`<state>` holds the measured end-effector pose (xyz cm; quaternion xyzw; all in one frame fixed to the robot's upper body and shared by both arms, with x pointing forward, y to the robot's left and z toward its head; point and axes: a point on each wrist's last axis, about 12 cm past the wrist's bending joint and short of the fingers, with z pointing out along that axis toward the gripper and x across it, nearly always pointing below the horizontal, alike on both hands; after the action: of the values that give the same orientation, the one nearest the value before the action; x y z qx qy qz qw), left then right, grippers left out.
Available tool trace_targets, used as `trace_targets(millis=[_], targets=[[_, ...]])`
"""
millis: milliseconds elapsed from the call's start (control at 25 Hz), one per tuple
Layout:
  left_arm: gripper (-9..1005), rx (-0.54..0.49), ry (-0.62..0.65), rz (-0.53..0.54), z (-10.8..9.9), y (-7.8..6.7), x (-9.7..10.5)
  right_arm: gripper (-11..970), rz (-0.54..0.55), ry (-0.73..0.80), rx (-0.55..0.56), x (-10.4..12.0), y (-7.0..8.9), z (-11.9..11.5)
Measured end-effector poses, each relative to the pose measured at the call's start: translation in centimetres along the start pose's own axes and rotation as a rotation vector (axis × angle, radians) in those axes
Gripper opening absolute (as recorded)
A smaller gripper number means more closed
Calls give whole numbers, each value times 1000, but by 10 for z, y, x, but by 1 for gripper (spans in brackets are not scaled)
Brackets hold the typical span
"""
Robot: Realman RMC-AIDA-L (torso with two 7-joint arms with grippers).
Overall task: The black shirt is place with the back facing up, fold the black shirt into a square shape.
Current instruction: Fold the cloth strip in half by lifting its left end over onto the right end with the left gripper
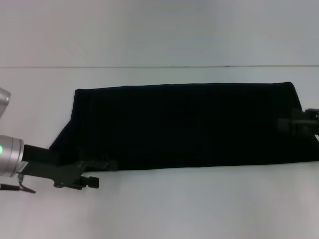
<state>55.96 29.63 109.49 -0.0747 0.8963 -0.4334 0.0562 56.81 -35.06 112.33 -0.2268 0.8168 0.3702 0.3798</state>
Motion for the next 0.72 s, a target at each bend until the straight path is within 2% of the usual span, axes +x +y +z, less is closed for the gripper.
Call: trace_targets(millis=[280, 720], targets=[[777, -24, -71, -149, 3, 8, -5, 931, -59, -39, -41, -13, 6, 7], [776, -32, -145, -310, -2, 22, -5, 931, -105, -36, -69, -22, 11, 20]])
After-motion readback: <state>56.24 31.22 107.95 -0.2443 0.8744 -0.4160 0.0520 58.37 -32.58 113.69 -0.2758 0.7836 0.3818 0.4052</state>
